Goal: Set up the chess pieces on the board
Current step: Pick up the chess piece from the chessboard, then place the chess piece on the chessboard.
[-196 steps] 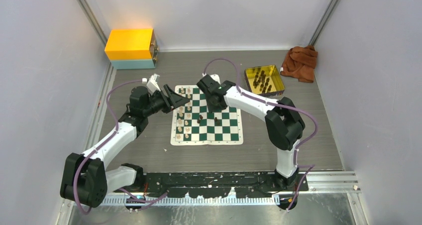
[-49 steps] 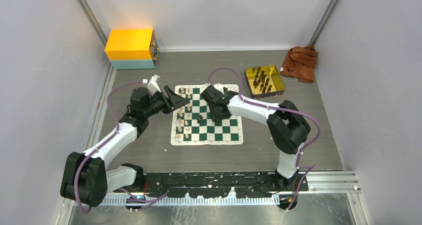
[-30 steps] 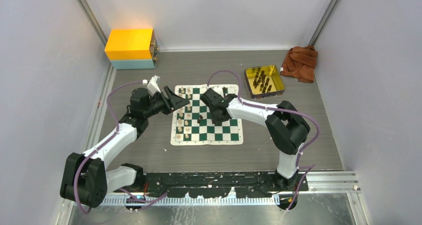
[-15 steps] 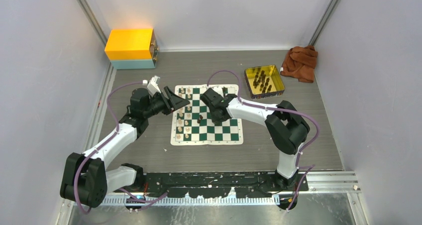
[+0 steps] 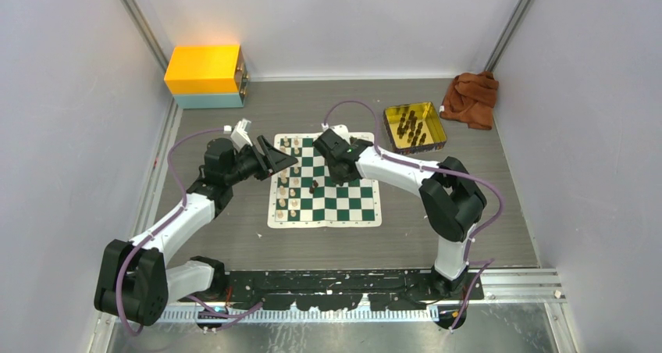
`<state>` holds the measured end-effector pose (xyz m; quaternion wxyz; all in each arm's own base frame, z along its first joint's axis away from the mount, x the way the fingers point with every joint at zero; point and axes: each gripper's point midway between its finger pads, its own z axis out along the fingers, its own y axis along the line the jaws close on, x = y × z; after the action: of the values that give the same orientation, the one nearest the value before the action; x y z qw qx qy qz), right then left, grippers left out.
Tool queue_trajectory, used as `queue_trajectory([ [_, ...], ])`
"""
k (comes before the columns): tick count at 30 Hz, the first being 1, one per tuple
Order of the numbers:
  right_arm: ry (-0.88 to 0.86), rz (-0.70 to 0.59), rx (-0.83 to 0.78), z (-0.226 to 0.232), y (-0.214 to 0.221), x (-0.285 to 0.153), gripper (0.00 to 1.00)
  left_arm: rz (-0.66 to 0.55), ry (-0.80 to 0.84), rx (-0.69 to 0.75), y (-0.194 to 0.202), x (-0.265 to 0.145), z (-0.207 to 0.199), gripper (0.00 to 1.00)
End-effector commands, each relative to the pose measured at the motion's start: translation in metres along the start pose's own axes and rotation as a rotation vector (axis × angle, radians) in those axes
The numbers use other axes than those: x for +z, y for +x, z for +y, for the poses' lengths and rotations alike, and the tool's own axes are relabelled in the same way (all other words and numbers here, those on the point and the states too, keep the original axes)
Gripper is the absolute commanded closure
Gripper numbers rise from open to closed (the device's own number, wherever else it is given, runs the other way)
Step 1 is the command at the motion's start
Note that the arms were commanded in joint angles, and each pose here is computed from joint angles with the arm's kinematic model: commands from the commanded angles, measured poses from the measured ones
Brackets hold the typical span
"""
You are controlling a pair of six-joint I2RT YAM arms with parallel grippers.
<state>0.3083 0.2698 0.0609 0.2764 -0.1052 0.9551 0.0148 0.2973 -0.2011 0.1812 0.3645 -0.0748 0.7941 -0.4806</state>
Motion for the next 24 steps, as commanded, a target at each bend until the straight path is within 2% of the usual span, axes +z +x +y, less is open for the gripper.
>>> queue_trajectory([
  [1, 0.021, -0.089, 0.037, -0.014, -0.039, -0.014, 0.96, -0.027, 0.034, 0.032, -0.005, -0.003, -0.011, 0.43],
  [9, 0.048, -0.070, 0.089, -0.039, -0.051, 0.006, 0.97, -0.023, 0.031, 0.033, -0.004, -0.002, -0.009, 0.43],
  [24, 0.046, -0.032, 0.101, -0.045, -0.054, 0.033, 0.97, -0.016, 0.027, 0.030, -0.004, 0.003, -0.005, 0.43],
])
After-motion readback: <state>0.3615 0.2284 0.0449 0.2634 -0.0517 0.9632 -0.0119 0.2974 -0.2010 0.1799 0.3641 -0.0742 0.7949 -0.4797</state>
